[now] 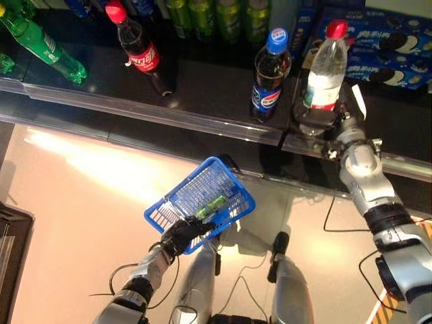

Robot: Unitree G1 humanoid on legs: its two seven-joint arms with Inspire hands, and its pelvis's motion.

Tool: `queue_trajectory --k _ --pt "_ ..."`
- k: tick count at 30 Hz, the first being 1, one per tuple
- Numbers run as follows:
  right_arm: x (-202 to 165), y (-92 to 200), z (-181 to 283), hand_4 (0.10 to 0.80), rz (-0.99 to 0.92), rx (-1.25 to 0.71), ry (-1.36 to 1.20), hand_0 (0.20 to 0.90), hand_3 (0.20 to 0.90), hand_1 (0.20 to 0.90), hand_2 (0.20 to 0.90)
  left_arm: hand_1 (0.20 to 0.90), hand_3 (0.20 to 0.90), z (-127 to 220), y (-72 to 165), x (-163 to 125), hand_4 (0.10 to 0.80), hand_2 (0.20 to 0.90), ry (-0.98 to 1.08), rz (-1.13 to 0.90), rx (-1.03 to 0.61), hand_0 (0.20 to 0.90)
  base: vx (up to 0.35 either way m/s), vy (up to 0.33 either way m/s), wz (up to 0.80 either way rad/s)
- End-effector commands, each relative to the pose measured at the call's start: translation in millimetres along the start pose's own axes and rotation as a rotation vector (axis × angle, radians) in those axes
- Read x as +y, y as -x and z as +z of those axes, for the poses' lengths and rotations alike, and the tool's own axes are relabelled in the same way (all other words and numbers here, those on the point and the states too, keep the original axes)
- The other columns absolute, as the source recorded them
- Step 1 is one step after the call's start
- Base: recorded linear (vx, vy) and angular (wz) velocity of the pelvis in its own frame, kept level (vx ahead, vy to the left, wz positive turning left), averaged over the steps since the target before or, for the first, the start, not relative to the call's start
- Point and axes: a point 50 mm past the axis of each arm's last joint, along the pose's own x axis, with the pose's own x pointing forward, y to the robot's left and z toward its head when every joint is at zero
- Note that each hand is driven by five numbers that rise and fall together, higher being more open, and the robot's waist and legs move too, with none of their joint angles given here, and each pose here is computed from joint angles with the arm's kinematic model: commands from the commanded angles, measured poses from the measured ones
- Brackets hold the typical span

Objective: Pick up the drink and place into the basket.

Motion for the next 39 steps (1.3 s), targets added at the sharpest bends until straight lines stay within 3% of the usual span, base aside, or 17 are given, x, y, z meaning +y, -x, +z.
queue_trajectory --k 1,10,17,39 --pt "-10 -1 77 0.1 -0.023 -0.387 -0.029 0.3 0.2 0.3 0.3 0.3 0.2 -31 41 63 0.1 0.3 -0.078 0.14 0.082 0.3 0.107 0.008 0.11" --pt "5 34 60 0.1 0.05 -0.389 -0.034 0.3 0.2 0.3 0.3 0.3 0.2 -35 47 66 0.1 0.3 0.038 0.175 0.018 0.3 0.074 -0.004 0.1" --pt "12 56 52 0.1 0.096 -0.391 -0.079 0.3 0.2 0.3 0.3 0.3 0.2 -21 44 52 0.1 0.3 0.136 0.114 -0.11 0.3 0.057 -0.033 0.09" --pt "37 64 74 0.1 0.185 -0.478 -0.171 0.3 0.2 0.3 0.3 0.3 0.2 55 53 -11 0.1 0.3 0.188 -0.292 -0.419 0.3 0.015 -0.035 0.08"
